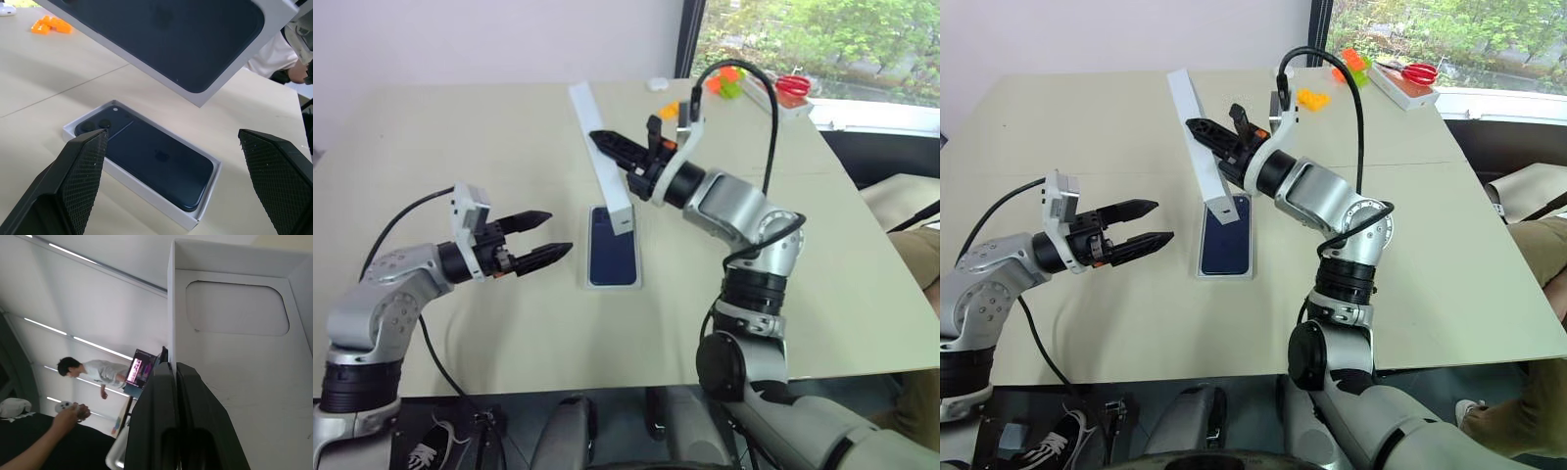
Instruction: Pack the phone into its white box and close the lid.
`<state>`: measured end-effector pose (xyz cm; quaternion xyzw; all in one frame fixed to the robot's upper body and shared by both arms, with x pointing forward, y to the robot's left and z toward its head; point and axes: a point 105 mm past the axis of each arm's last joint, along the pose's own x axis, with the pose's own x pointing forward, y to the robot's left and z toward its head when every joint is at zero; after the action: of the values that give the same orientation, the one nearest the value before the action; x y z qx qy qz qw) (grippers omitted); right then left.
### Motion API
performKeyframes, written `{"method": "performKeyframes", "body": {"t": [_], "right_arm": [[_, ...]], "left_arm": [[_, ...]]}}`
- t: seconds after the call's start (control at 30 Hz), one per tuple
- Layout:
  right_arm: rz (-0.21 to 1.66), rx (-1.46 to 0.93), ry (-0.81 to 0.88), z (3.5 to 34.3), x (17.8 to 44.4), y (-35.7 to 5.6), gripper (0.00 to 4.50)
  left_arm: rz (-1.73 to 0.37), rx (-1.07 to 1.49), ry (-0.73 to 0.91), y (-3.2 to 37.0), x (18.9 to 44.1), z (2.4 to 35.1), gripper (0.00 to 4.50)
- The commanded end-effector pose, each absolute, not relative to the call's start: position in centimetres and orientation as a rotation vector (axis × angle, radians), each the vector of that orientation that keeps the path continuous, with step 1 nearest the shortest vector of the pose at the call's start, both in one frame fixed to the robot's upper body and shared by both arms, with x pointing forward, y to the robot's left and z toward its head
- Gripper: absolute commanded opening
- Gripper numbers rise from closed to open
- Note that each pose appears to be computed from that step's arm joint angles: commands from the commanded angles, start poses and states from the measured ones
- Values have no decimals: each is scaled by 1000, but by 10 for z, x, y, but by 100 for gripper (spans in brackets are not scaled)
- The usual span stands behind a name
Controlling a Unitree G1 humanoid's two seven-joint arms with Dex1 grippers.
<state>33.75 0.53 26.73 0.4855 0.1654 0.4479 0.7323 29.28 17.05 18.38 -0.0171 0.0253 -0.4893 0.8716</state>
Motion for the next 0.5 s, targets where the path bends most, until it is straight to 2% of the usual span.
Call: {"method": "performKeyframes", "body": {"t": [0.03, 0.5], "right_arm": [[956, 1348, 539, 210, 323, 33, 4], [831, 1364, 629, 163, 331, 28, 4]], "left_arm": [[-1037, -22, 11, 167, 290, 192, 450], [-974, 8, -82, 185, 291, 215, 450]]}}
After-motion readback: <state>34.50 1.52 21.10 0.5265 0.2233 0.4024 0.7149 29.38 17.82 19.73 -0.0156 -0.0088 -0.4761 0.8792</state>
